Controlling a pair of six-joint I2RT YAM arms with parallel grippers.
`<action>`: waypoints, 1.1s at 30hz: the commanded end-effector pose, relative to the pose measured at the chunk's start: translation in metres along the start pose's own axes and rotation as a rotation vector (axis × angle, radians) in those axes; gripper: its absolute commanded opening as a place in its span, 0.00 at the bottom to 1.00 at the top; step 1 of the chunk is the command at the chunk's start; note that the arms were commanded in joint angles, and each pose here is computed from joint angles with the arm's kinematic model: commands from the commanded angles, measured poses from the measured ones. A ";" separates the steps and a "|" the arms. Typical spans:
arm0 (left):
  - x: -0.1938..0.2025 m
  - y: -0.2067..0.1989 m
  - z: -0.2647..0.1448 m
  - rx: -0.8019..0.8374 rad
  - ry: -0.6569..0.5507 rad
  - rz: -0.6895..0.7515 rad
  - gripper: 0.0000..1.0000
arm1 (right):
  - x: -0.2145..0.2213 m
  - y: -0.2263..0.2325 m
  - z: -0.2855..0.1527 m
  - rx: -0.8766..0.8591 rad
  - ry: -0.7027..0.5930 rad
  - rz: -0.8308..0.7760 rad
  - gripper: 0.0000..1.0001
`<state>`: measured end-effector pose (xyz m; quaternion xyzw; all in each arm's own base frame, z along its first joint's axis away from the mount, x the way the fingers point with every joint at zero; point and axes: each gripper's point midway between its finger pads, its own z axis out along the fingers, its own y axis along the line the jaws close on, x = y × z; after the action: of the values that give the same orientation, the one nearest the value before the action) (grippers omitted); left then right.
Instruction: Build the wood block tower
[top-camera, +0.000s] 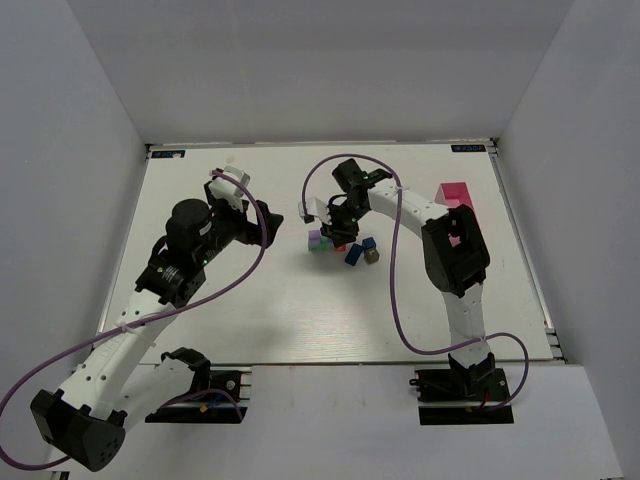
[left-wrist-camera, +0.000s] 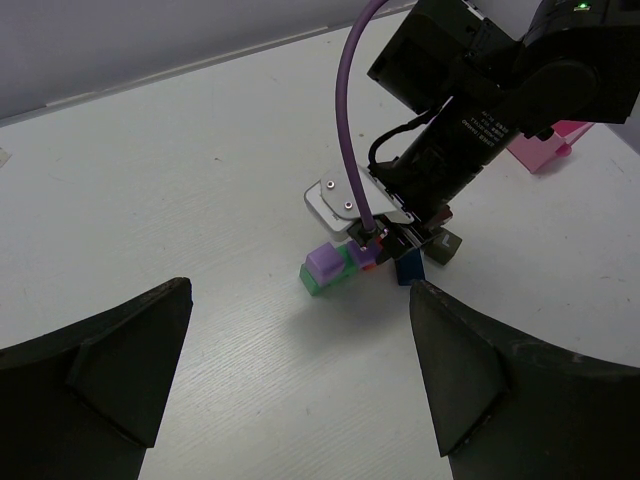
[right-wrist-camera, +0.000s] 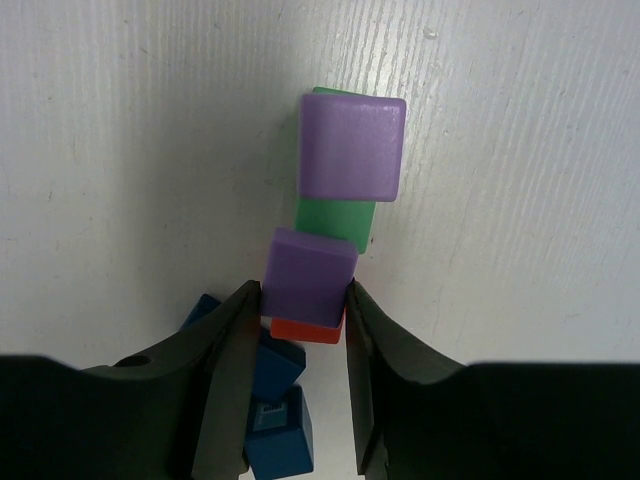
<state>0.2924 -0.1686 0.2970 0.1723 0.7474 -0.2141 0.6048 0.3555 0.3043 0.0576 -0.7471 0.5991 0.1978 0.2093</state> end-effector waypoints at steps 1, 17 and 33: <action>-0.004 0.002 -0.004 -0.009 -0.022 0.006 0.99 | -0.009 -0.008 0.000 0.015 -0.011 -0.029 0.27; -0.004 0.002 -0.004 -0.009 -0.022 0.006 0.99 | -0.006 -0.009 0.003 0.019 -0.007 -0.021 0.33; -0.004 0.000 -0.004 0.000 -0.021 0.006 0.99 | -0.007 -0.010 0.004 0.026 -0.013 -0.011 0.43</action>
<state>0.2924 -0.1685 0.2970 0.1722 0.7474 -0.2141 0.6048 0.3579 0.3045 0.0516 -0.7457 0.6029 0.1941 0.2070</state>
